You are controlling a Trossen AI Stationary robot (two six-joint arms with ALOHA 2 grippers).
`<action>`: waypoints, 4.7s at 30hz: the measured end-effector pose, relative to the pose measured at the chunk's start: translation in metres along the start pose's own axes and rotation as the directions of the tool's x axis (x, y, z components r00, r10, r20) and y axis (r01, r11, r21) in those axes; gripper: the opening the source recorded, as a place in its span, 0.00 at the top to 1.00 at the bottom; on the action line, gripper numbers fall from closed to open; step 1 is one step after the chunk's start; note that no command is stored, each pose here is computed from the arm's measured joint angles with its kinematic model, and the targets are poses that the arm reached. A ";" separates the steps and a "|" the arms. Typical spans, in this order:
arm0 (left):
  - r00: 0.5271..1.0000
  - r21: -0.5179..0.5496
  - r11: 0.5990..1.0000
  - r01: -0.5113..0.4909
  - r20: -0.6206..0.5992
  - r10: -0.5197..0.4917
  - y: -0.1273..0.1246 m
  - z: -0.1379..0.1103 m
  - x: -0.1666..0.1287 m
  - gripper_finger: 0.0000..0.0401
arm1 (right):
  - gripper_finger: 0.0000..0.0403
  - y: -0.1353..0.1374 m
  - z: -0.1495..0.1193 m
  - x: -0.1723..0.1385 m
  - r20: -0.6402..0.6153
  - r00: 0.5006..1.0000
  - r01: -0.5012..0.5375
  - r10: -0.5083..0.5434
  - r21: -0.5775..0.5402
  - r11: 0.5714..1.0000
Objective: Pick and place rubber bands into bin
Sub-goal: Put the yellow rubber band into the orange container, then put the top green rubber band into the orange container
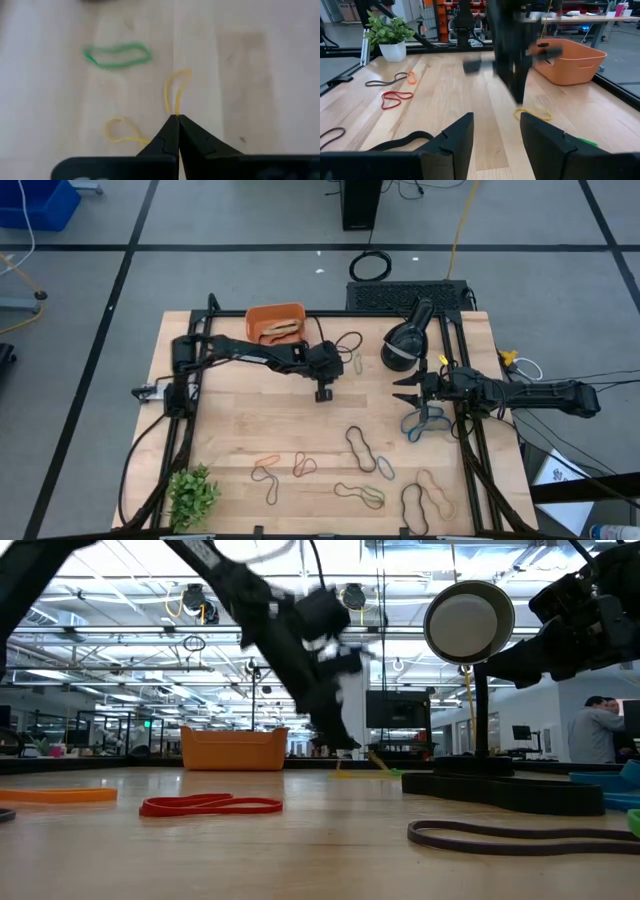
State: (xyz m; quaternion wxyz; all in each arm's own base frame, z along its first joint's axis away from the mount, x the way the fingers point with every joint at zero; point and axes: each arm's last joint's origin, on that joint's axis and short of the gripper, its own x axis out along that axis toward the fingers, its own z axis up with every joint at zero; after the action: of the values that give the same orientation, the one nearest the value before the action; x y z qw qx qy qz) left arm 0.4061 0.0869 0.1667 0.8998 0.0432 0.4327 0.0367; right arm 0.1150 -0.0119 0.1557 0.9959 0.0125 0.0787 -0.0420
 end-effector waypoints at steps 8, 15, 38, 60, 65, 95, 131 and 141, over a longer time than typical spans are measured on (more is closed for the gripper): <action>0.978 -0.027 0.991 -0.131 0.157 0.133 0.008 0.032 -0.097 0.99 | 0.62 0.000 0.000 0.000 0.002 1.000 0.000 0.000 0.000 1.000; 0.901 -0.101 0.936 -0.337 0.253 0.352 0.017 0.037 -0.186 0.99 | 0.62 0.000 0.000 0.000 0.003 1.000 0.000 0.000 0.000 1.000; 0.807 -0.329 0.767 -0.552 0.024 0.591 0.097 -0.002 -0.205 0.99 | 0.62 0.000 0.000 0.000 0.005 1.000 0.000 0.000 0.000 1.000; 0.824 -0.312 0.788 -0.531 -0.406 0.394 0.142 -0.066 -0.071 0.99 | 0.62 0.000 0.000 0.000 0.004 1.000 0.000 0.000 0.000 1.000; 0.828 -0.314 0.800 -0.512 -0.428 0.363 0.142 -0.073 -0.058 0.98 | 0.62 0.000 0.000 0.000 0.004 1.000 0.000 0.000 0.000 1.000; 0.838 -0.358 0.775 -0.521 -0.389 0.384 0.141 -0.064 -0.071 0.63 | 0.62 0.000 0.000 0.000 0.004 1.000 0.000 0.000 0.000 1.000; 0.944 -0.189 0.980 -0.068 0.306 0.124 0.056 0.030 -0.061 0.60 | 0.62 0.000 0.000 0.000 0.005 1.000 0.000 0.000 0.007 1.000; 0.937 -0.239 0.966 -0.101 0.305 0.173 0.040 0.025 -0.006 0.60 | 0.62 0.000 0.000 0.000 0.005 1.000 0.003 -0.003 0.007 1.000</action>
State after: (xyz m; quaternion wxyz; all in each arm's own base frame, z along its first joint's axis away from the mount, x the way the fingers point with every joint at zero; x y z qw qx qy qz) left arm 0.4203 0.1246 0.1913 0.9528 -0.0208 0.2687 0.1396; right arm 0.1151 -0.0120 0.1561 0.9960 0.0160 0.0763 -0.0438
